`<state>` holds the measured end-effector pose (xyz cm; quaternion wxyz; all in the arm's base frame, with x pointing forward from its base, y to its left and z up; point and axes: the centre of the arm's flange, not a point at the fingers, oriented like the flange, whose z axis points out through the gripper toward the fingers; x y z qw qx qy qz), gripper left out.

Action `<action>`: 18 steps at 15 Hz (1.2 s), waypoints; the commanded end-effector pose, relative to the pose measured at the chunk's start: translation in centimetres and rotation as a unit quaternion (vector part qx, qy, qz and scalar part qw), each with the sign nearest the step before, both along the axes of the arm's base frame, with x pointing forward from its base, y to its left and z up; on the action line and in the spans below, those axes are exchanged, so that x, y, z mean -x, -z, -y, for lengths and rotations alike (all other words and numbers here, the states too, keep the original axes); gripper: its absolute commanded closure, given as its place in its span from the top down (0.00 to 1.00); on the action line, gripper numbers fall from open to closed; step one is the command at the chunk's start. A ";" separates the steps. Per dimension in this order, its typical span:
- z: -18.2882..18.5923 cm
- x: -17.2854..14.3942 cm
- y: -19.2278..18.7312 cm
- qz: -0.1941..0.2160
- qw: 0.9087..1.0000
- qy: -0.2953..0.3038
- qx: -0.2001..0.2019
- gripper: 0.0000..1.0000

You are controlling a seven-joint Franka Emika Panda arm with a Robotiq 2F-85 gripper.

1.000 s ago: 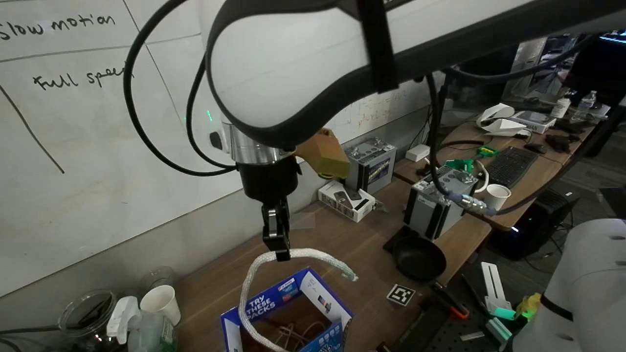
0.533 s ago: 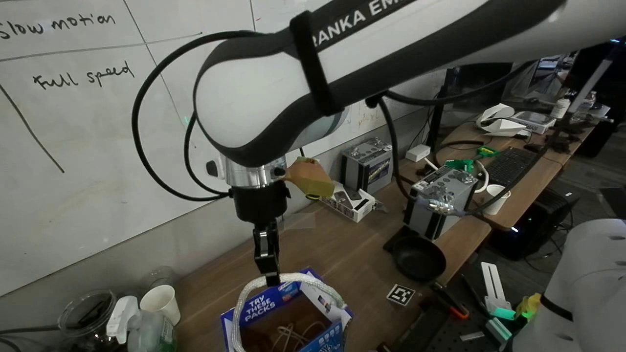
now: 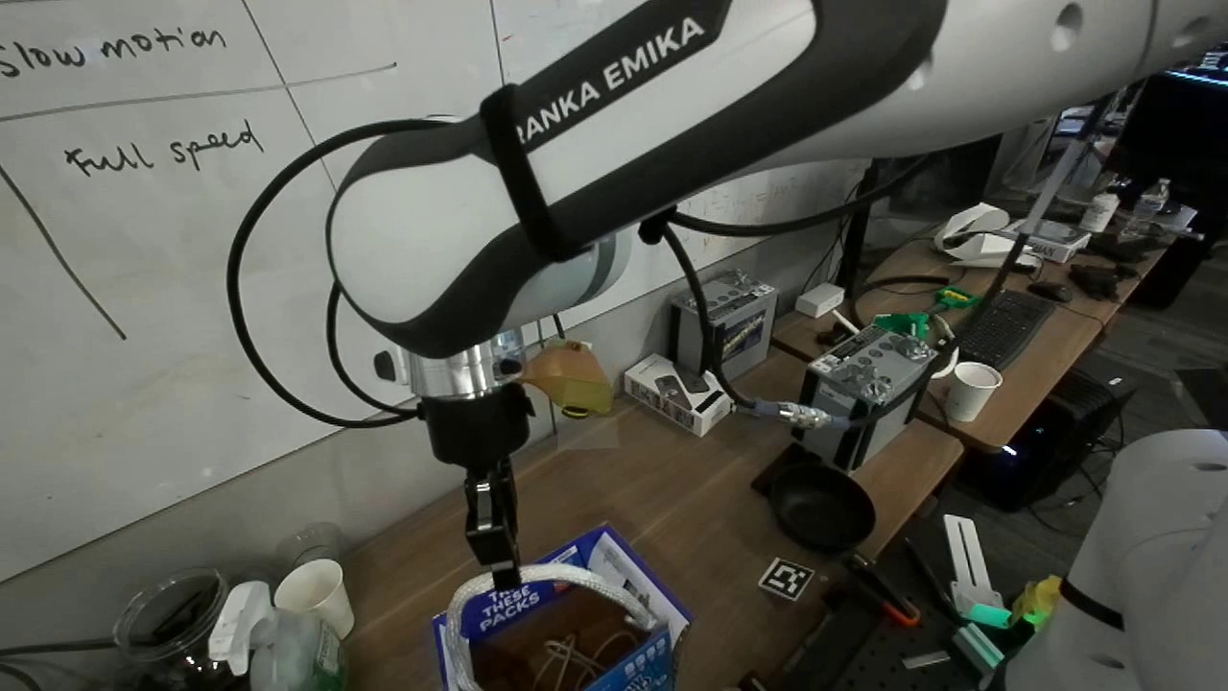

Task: Pick the white ropes and put them in the carton box

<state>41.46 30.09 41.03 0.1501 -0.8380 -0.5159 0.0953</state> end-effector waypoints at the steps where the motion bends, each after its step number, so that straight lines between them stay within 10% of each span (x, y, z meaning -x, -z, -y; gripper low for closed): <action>1: -1.5 -2.1 0.3 -0.011 1.000 -0.011 -0.019 0.12; 18: -0.1 -3.7 2.2 -0.033 0.999 -0.006 -0.042 0.12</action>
